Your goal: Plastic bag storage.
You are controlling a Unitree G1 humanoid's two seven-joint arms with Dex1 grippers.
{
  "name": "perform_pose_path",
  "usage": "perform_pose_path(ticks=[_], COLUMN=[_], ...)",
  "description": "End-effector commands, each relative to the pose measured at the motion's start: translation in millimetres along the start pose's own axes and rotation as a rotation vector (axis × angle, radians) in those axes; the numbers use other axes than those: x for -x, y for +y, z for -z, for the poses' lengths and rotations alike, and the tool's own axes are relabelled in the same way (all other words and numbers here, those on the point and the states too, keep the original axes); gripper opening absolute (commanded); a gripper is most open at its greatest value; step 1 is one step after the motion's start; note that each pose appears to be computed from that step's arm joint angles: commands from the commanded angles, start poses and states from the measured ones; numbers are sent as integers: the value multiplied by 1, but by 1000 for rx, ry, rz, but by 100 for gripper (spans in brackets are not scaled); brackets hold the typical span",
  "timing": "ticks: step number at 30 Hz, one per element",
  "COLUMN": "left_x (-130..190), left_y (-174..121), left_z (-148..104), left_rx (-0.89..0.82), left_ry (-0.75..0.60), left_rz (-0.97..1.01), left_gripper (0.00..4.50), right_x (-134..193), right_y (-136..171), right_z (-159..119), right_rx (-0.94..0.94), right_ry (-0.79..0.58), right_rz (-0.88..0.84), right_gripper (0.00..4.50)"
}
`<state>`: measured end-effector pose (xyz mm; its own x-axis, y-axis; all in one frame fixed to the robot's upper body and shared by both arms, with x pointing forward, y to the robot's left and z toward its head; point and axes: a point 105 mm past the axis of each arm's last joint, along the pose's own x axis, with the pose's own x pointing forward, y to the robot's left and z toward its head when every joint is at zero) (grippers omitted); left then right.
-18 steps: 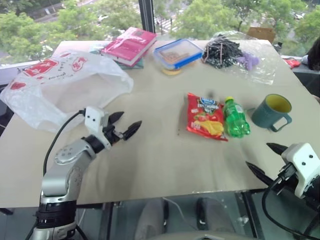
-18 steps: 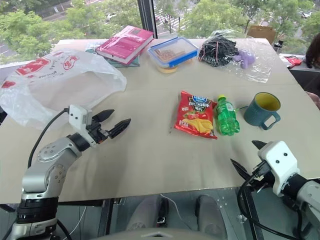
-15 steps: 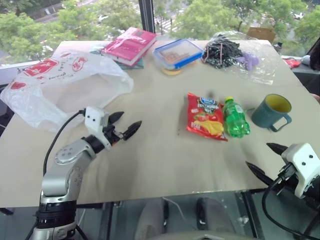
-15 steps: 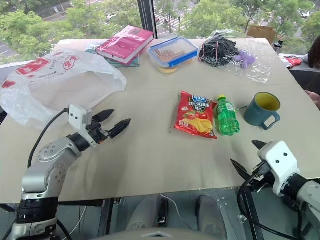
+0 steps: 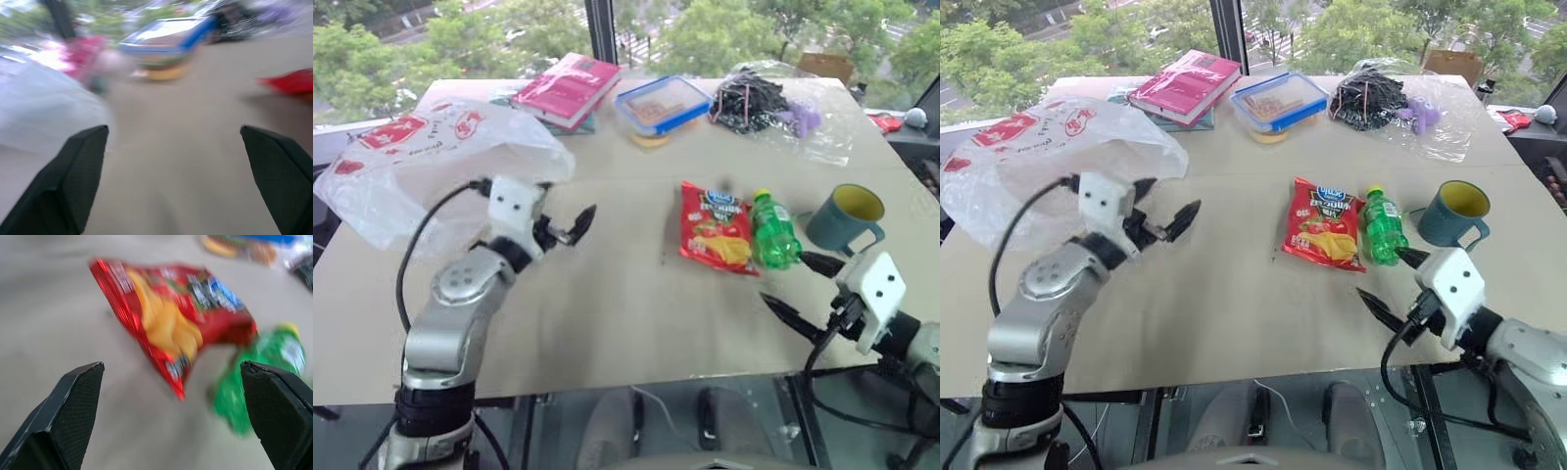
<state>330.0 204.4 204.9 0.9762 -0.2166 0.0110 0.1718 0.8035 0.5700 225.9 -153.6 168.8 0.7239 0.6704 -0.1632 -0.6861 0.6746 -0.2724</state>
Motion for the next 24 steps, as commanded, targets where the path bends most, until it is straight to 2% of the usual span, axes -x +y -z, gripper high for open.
perform_pose_path(ticks=[1,4,12,16,24], left_x=[1,-2,-9,-11,-20], left_y=[43,62,95,105,124], left_z=[-16,-5,19,28,44], left_rx=[-352,-444,-661,-685,-750], left_ry=[59,174,371,421,500], left_rz=[-204,-254,-249,-246,-251], left_gripper=[447,447,447,447,447], right_x=[-8,-13,-23,-23,-22], right_y=[2,6,17,17,19], right_z=[-18,-36,-86,-94,-91], right_rx=[11,22,98,163,210], right_ry=[-57,-120,-324,-352,-341], right_rz=[-43,-105,-228,-218,-178], right_gripper=[450,450,450,450,450])
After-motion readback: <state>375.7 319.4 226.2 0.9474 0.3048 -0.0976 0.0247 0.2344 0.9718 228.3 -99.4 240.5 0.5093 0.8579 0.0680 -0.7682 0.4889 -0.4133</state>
